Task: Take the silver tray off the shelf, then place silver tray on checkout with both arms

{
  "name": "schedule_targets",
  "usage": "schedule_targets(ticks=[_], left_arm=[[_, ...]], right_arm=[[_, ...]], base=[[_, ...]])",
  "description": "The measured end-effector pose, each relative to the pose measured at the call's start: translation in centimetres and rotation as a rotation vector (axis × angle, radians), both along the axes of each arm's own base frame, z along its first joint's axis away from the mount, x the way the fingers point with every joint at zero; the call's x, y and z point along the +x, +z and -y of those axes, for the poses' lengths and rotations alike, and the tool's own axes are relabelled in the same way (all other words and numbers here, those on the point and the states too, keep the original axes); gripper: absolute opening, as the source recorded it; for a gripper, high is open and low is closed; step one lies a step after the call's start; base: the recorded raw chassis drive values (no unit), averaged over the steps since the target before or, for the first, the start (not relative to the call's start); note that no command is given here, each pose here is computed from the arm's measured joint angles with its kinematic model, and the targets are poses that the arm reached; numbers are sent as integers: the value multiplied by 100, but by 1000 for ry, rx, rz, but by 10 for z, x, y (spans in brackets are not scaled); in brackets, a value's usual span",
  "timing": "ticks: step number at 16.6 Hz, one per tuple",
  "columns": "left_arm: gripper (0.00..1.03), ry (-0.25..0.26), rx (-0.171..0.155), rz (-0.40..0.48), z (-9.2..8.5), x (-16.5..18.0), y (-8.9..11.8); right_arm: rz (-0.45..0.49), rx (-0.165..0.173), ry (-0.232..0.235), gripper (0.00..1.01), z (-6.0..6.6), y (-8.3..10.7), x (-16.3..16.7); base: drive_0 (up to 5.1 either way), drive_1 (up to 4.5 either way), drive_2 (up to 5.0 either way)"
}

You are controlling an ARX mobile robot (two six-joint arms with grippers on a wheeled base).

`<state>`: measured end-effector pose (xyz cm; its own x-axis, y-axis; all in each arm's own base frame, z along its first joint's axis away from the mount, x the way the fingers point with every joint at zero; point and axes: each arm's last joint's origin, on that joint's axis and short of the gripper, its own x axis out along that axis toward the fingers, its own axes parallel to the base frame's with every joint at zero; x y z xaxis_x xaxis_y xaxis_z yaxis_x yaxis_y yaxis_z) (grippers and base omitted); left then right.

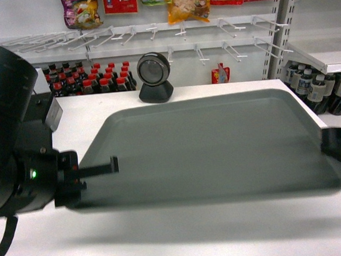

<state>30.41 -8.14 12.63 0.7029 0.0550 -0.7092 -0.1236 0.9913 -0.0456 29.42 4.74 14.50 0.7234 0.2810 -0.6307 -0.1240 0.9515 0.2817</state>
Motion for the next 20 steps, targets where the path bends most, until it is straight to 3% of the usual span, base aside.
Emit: schedule_targets(ticks=[3,6,9,11,12,15,18,20], left_arm=[[3,-9,-28,43,-10,34,3],[3,-26,-15,20,-16,62,-8],[3,-18,-7,-27,-19,69,-28],[3,4,20,-82,-21,68,-43],[3,0,28,-95,-16,67,-51],[3,-1,47,-109,-9,65,-55],[18,17,49,-124,-5,66,-60],[33,8,56,-129,0,65,-62]], right_arm=[[9,2,13,2,-6,-5,35],[-33,-16,19,2,-13,-26,67],[-73,-40,20,2,-22,-49,75],[-108,-76,28,2,-30,-63,75],[-129,-124,36,2,-35,-72,75],[-139,-179,29,3,-38,-81,76],[-117,-235,63,21,-42,-82,74],[-76,-261,53,36,-44,-81,76]], base=[[0,0,0],[0,0,0],[0,0,0],[0,0,0],[0,0,0],[0,0,0],[0,0,0],[0,0,0]])
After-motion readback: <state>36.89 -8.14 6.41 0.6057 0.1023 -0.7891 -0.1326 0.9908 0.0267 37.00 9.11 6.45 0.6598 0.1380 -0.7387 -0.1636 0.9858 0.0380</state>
